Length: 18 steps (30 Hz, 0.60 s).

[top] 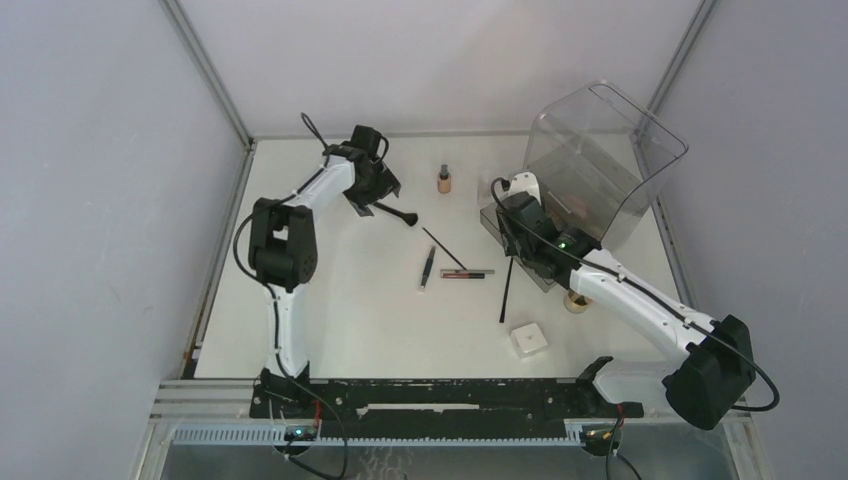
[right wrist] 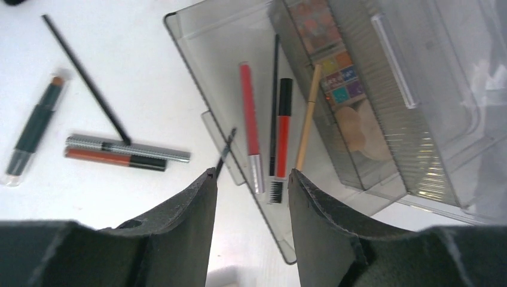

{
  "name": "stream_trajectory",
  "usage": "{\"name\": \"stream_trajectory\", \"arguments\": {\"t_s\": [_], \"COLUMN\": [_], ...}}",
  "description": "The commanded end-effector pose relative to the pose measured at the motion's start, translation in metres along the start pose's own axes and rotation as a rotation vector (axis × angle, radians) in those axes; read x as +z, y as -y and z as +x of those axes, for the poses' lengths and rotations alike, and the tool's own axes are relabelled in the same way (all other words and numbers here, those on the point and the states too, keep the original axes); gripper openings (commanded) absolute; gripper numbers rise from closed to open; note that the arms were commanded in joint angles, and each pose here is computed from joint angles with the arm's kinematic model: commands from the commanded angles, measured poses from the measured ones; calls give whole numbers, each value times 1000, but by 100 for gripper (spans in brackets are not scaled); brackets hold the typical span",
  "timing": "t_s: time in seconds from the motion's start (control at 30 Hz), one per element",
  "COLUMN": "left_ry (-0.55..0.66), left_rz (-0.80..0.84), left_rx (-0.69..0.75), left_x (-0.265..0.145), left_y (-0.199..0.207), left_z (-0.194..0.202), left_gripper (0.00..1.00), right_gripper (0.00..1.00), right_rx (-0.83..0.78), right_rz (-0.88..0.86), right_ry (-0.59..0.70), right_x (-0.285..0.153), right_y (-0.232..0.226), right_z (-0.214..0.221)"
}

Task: Organize the makeup
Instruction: Pick up the makeup brush from the center of the board.

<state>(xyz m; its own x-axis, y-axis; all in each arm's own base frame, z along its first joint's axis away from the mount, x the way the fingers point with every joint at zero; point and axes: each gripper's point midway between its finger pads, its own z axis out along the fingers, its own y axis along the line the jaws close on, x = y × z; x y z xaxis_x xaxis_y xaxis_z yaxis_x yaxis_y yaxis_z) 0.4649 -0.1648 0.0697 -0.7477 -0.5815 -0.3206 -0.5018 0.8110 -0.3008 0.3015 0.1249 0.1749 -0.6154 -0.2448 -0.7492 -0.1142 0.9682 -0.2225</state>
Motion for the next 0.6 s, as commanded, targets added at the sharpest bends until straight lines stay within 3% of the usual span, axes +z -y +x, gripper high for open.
{"name": "stream_trajectory", "arguments": {"t_s": [0.0, 0.2, 0.4, 0.57], "left_ry": [24, -24, -66, -120], "left_rz": [-91, -221, -252, -210], "left_rx": [-89, -117, -117, -126], "left_x": [9, 23, 40, 42], "left_y": [4, -2, -13, -12], "left_z": [-15, -17, -3, 10], "left_gripper": [75, 56, 52, 30], "right_gripper": [55, 55, 55, 55], "right_rx": [58, 60, 51, 50], "right_rz": [-87, -115, -115, -109], "right_ry": [66, 73, 78, 77], "right_x": [-13, -17, -17, -17], "right_y": [-19, -26, -26, -25], "right_z": [-19, -20, -21, -21]}}
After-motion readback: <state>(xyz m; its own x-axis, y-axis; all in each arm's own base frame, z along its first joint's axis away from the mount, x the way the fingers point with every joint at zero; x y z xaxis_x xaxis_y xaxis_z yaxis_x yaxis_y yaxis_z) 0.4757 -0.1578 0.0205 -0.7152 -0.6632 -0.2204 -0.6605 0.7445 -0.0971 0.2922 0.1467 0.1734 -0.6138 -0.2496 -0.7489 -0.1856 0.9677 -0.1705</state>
